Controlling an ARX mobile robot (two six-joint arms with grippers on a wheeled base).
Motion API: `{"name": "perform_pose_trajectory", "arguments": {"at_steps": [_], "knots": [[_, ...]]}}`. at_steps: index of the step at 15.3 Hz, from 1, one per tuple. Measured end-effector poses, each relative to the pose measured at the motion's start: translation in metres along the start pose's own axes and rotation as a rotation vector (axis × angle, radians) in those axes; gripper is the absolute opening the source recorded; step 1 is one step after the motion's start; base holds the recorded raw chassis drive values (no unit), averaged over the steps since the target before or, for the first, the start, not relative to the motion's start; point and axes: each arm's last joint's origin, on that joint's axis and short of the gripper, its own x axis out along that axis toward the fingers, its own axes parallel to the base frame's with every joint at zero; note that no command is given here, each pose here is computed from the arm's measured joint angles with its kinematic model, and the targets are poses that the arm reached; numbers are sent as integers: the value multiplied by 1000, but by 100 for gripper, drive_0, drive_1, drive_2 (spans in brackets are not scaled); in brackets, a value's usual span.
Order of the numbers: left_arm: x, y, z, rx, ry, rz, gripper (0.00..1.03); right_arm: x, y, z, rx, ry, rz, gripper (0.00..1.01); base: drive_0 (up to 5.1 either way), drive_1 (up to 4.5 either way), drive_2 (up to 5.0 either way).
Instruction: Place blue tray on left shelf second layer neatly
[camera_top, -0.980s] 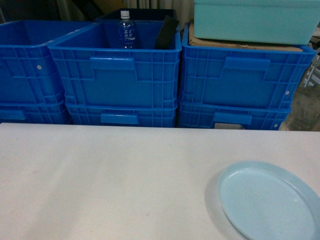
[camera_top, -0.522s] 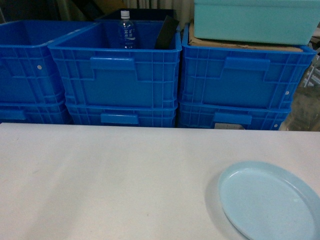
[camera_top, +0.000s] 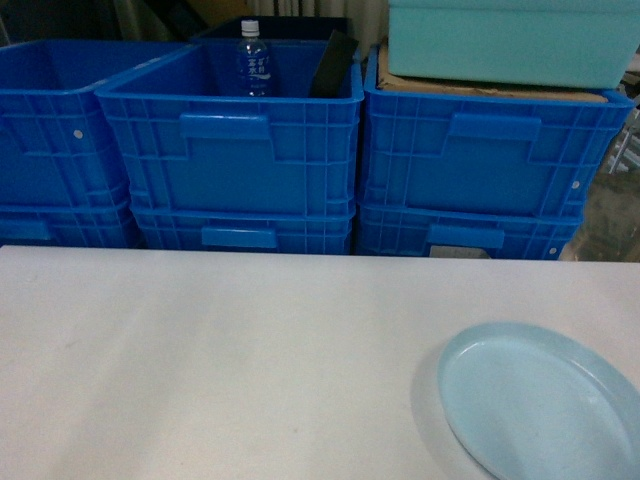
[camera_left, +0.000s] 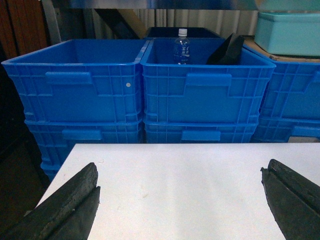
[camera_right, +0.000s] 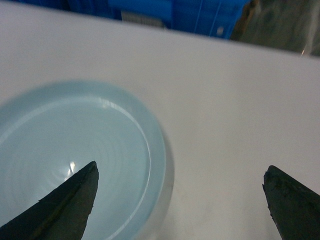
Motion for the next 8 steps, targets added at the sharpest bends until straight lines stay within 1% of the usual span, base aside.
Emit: {"name": "perform_pose_trajectory", "arguments": {"at_steps": [1, 3, 4, 5, 6, 7, 8], "knots": [[0, 0, 0, 0, 0, 0, 98, 11, 2, -22, 5, 64, 5, 98, 0, 0, 0], [0, 0, 0, 0, 0, 0, 98, 20, 6, -44, 12, 108, 19, 98, 0, 0, 0], [0, 0, 0, 0, 0, 0, 98, 23, 8, -49, 13, 118, 16, 98, 0, 0, 0], [0, 0, 0, 0, 0, 0, 98, 24, 9, -52, 27, 132, 15, 98, 0, 0, 0], [0, 0, 0, 0, 0, 0, 98, 26, 11, -53, 29, 132, 17, 98, 0, 0, 0], [0, 0, 0, 0, 0, 0, 98, 27, 12, -53, 38, 134, 20, 98, 0, 0, 0], [0, 0, 0, 0, 0, 0, 98, 29, 14, -50, 39, 120, 25, 98, 0, 0, 0]]}}
